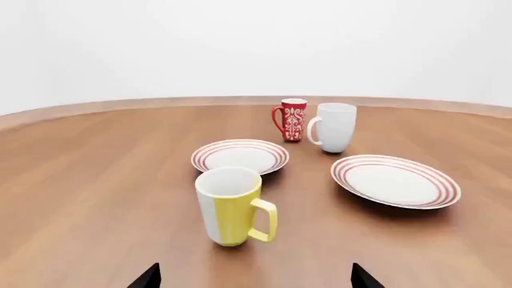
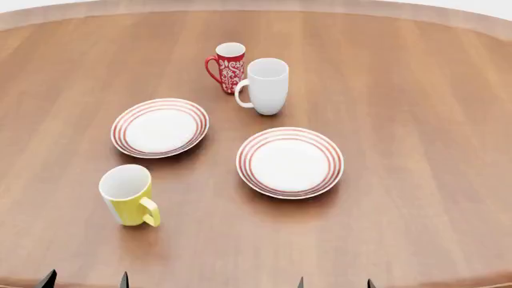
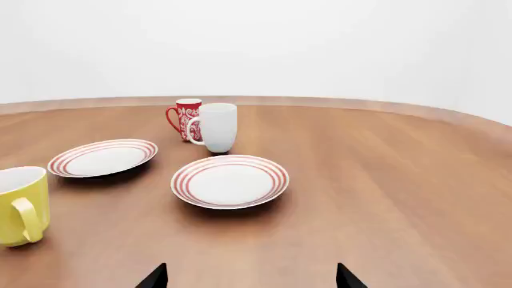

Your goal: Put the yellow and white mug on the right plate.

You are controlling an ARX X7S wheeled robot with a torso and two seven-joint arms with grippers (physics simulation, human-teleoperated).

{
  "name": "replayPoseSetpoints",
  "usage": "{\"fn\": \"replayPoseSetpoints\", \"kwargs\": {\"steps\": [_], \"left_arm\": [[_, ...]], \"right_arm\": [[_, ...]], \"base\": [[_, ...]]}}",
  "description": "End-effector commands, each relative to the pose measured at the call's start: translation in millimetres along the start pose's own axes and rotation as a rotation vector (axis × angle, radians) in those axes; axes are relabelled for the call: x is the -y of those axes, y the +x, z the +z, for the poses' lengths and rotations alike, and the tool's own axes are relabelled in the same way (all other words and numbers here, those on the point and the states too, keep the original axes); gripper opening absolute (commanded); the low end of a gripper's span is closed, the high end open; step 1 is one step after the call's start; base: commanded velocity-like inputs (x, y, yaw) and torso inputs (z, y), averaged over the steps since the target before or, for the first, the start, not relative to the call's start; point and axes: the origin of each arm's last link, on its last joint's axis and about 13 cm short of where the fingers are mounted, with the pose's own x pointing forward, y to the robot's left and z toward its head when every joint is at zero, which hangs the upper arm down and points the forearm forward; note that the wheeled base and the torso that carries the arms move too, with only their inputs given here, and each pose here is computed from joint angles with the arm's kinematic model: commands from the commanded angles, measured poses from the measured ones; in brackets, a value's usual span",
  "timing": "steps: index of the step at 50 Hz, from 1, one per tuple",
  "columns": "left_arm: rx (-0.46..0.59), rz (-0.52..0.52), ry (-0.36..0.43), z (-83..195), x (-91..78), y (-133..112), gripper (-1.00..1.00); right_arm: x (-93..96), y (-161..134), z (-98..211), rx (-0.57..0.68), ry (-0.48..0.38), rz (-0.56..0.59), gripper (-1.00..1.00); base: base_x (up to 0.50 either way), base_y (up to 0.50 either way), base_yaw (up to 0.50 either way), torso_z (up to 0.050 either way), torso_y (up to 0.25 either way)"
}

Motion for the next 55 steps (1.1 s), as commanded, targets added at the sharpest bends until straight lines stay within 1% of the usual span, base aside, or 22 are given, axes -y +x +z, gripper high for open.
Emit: {"fn": "replayPoseSetpoints", "kwargs": {"steps": [1,2,5,17,18,19,21,27,29,37,45,55], "left_arm": [[0.002,-0.001,-0.004,-0.3,-0.1,0.1,1.0],[0.008,-0.008,-0.018,0.6,0.0,-0.4,1.0],[0.009,-0.007,-0.024,0.7,-0.3,-0.2,1.0],[-0.006,-0.015,-0.008,-1.4,0.1,0.4,1.0],[-0.009,-0.009,-0.012,-0.9,0.0,0.9,1.0],[-0.023,0.0,0.004,-1.1,-0.3,1.3,1.0],[-0.002,-0.008,-0.018,-1.0,-0.5,1.2,1.0],[0.007,-0.018,-0.021,-1.8,-0.2,0.3,1.0],[0.006,-0.018,-0.02,-1.9,-0.2,0.2,1.0],[0.002,-0.019,-0.016,-2.4,-0.3,-0.3,1.0],[0.002,-0.017,-0.013,-2.1,-0.6,-0.7,1.0],[-0.004,-0.021,-0.012,-2.7,0.7,-0.5,1.0]], "right_arm": [[-0.3,-0.5,0.5,0.003,-0.008,0.003,1.0],[-0.6,-1.0,1.2,0.002,-0.004,0.009,1.0],[-0.9,-1.6,1.9,0.006,-0.011,0.014,1.0],[-1.3,-1.2,1.4,0.002,-0.039,0.02,1.0],[-1.4,-1.1,1.3,0.001,-0.039,0.02,1.0],[-1.3,-1.1,1.3,0.001,-0.039,0.018,1.0],[-1.2,-0.7,1.5,0.002,-0.036,0.013,1.0],[-1.4,-1.9,3.7,0.013,-0.009,0.023,1.0],[-1.5,-2.6,3.0,0.012,-0.023,0.032,1.0],[-1.6,-2.9,3.0,0.02,-0.023,0.034,1.0],[-2.9,-4.4,3.8,0.033,-0.048,0.04,1.0],[-3.1,-3.8,3.9,0.035,-0.045,0.044,1.0]], "base": [[0.0,0.0,0.0,0.0,0.0],[0.0,0.0,0.0,0.0,0.0],[0.0,0.0,0.0,0.0,0.0],[0.0,0.0,0.0,0.0,0.0],[0.0,0.0,0.0,0.0,0.0],[0.0,0.0,0.0,0.0,0.0],[0.0,0.0,0.0,0.0,0.0],[0.0,0.0,0.0,0.0,0.0],[0.0,0.0,0.0,0.0,0.0],[0.0,0.02,0.0,0.0,0.0],[0.0,0.46,0.0,0.0,0.0],[0.0,0.5,0.0,0.0,0.0]]}}
